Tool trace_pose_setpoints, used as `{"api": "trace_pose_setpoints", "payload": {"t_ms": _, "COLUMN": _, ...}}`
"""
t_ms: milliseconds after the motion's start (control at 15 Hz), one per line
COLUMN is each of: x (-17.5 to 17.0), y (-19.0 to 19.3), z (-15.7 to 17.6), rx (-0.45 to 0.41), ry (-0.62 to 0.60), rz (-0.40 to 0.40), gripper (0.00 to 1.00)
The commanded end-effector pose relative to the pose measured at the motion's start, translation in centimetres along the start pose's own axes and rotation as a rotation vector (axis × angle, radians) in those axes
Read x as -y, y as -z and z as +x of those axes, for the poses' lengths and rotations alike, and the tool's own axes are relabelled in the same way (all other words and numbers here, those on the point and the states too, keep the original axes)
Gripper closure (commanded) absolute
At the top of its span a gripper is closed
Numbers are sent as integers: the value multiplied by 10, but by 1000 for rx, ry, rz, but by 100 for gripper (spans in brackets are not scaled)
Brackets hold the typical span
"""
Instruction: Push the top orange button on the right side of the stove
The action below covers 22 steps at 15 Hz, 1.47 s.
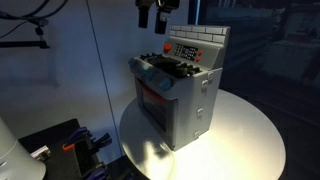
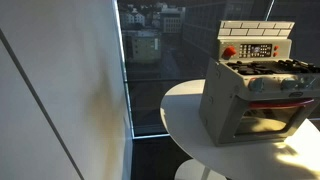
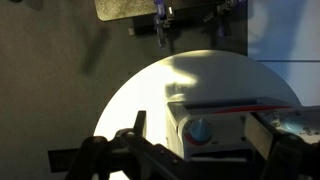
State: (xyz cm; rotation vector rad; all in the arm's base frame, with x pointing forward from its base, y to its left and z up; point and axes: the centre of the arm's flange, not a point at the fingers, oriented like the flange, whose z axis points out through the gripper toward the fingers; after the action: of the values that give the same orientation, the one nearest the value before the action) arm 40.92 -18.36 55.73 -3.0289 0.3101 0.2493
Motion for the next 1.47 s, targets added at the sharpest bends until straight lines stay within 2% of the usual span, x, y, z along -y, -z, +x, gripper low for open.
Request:
{"api": "trace_pose_setpoints", "payload": {"t_ms": 0, "x": 0, "y": 1, "z": 0, "rx": -1, "ry": 0, "rz": 0, "gripper": 0}}
{"api": "trace_pose_setpoints", "payload": {"t_ms": 267, "x": 0, "y": 1, "z": 0, "rx": -3, "ry": 0, "rz": 0, "gripper": 0}}
{"api": "trace_pose_setpoints", "payload": {"t_ms": 533, "x": 12, "y": -8, "z": 15, "rx": -20, "ry": 4, "rz": -20, "gripper": 0}}
{"api": "trace_pose_setpoints", "payload": {"t_ms": 933, "x": 35, "y": -20, "z": 60, "rx": -122, "ry": -34, "rz": -67, "gripper": 0}}
{"api": "trace_pose_setpoints", "payload": {"t_ms": 1400, "x": 47, "y": -37, "z": 103, "rx": -248, "ry": -124, "rz": -74, "gripper": 0}}
